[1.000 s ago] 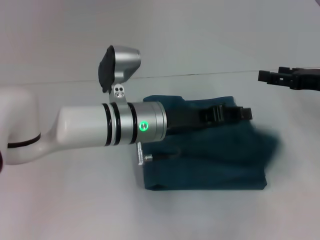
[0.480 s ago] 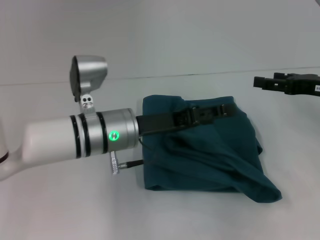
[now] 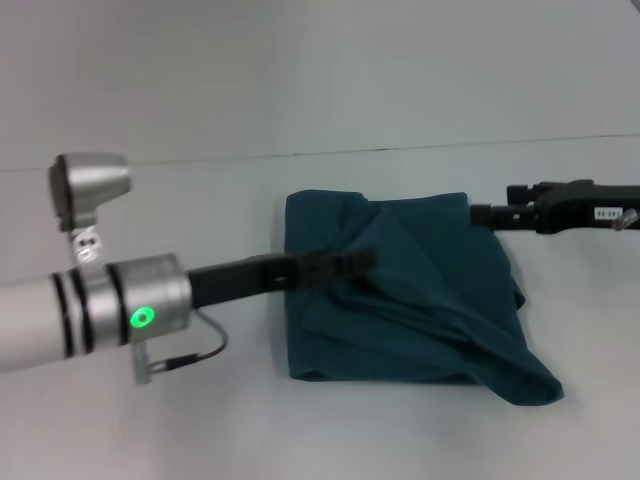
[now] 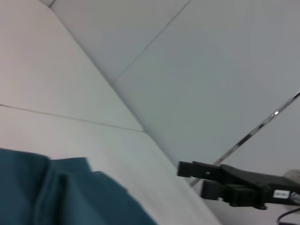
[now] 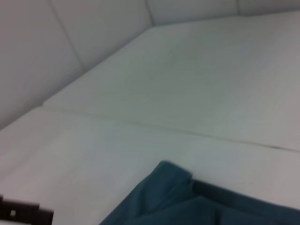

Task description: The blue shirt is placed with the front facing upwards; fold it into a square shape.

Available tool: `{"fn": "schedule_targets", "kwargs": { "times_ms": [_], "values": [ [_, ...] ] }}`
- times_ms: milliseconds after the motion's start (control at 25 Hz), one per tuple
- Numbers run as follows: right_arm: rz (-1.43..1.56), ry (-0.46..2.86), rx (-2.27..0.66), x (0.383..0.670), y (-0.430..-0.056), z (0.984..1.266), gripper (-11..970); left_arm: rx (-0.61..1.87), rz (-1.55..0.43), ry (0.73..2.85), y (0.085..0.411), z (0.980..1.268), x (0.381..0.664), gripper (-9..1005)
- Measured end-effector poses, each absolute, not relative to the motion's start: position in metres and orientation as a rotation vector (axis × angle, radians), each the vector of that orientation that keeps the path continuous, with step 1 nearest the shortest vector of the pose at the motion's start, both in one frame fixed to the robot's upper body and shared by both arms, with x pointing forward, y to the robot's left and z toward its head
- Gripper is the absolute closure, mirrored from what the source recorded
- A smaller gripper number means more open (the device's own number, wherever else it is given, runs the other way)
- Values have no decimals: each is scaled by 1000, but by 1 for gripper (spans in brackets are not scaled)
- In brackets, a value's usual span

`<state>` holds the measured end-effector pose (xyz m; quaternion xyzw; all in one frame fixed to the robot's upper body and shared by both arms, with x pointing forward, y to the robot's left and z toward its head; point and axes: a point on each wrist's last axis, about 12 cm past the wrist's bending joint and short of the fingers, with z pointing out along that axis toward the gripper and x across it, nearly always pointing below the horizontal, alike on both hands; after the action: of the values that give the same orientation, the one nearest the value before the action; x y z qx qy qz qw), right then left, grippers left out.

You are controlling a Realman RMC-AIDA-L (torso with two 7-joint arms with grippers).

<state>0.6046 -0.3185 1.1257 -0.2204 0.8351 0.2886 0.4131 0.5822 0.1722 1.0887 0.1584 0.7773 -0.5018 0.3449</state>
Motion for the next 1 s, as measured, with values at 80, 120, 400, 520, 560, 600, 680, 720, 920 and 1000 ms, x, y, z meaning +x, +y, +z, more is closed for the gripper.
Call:
{"fn": "schedule_targets", "kwargs": {
  "times_ms": [80, 120, 400, 520, 560, 600, 680, 720, 920, 1000],
  "values": [
    [727, 2105, -596, 603, -316, 1124, 60, 424, -1268, 2017, 181, 1086, 579, 49],
    [732, 2105, -622, 602, -313, 1123, 60, 426, -1252, 2016, 185, 1084, 578, 49],
    [732, 2118, -810, 599, -286, 1115, 59, 389, -1202, 2024, 211, 1072, 565, 49],
    [712, 2117, -882, 599, -275, 1115, 59, 419, -1191, 2041, 213, 1068, 561, 49],
    [703, 2115, -906, 598, -271, 1115, 59, 427, -1187, 2046, 214, 1067, 560, 49],
    [692, 2107, -950, 598, -264, 1116, 59, 437, -1181, 2052, 214, 1066, 559, 49],
    [690, 2103, -967, 598, -261, 1116, 59, 441, -1179, 2054, 214, 1065, 559, 49],
    [684, 2097, -981, 598, -259, 1117, 60, 442, -1178, 2055, 214, 1065, 558, 49],
    [680, 2091, -1023, 597, -253, 1117, 59, 419, -1179, 2052, 217, 1064, 558, 49],
    [676, 2088, -1032, 598, -252, 1116, 59, 408, -1179, 2051, 219, 1064, 558, 49]
  ]
}}
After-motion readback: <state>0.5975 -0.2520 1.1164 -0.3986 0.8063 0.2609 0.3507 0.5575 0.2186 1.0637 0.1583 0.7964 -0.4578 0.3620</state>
